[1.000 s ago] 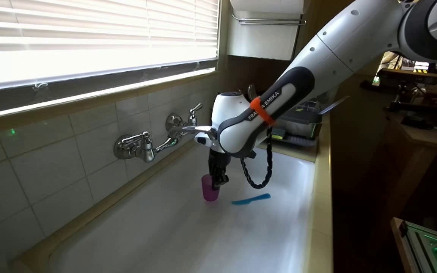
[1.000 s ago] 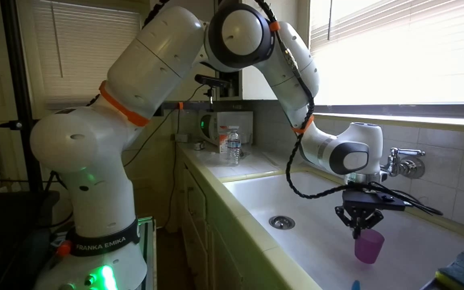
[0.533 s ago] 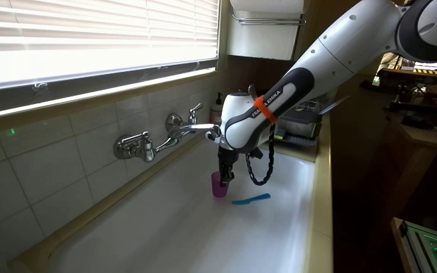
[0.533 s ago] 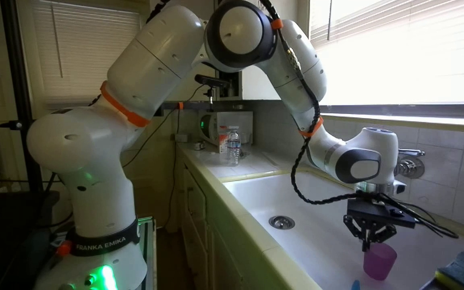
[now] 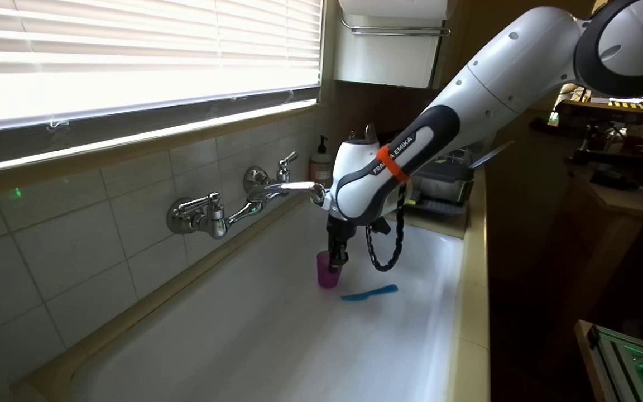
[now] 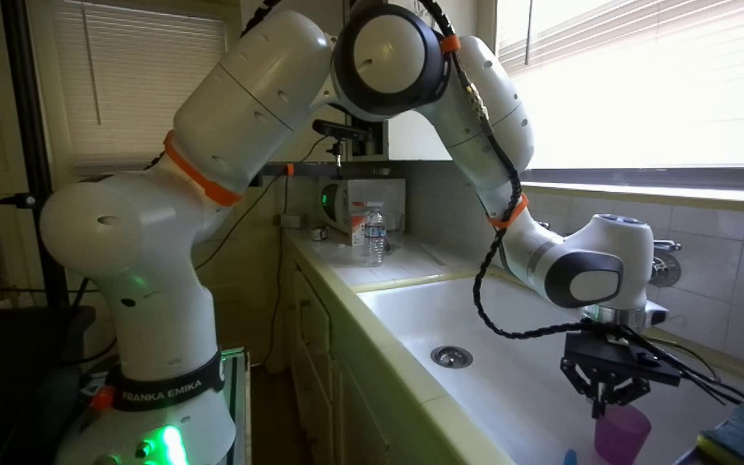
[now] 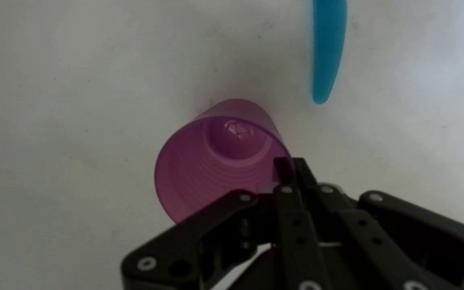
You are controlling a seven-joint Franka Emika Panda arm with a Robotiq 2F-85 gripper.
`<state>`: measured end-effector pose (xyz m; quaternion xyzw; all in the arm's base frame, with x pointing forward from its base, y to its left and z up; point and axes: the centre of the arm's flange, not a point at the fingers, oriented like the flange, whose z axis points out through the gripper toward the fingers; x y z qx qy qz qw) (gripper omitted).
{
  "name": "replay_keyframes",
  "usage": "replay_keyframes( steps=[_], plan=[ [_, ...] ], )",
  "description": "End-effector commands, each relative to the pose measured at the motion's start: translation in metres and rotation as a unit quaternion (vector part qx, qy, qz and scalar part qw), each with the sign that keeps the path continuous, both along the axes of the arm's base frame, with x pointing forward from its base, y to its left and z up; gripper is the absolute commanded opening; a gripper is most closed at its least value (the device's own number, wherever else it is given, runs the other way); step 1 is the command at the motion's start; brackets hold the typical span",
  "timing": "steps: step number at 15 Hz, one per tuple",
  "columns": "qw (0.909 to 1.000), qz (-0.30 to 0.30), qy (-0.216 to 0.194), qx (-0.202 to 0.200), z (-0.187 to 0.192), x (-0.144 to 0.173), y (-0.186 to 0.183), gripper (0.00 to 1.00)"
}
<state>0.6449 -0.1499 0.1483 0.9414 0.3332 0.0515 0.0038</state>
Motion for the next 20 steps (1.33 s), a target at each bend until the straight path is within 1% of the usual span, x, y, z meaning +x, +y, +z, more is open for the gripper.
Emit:
replay_keyframes(
  steps=[1, 9, 10, 11, 12, 13, 15, 16, 20],
  plan=[
    [1.0000, 0.000, -0.008, 0.000, -0.013, 0.006, 0.008, 0.01],
    [0.9995, 0.027, 0.001, -0.018, -0.019, 0.010, 0.027, 0.01],
    [0.9994, 0.029, 0.003, -0.019, -0.019, 0.010, 0.028, 0.29],
    [0.9993, 0.031, 0.005, -0.020, -0.019, 0.010, 0.028, 0.31],
    [0.9993, 0.032, 0.007, -0.020, -0.021, 0.010, 0.030, 0.36],
    [0.9992, 0.034, 0.010, -0.020, -0.024, 0.009, 0.031, 0.45],
    [0.9991, 0.036, 0.014, -0.019, -0.028, 0.007, 0.033, 0.58],
    [0.9991, 0.036, 0.014, -0.020, -0.029, 0.007, 0.033, 0.67],
    [0.9990, 0.038, -0.005, -0.024, -0.017, 0.004, 0.032, 0.97]
  ],
)
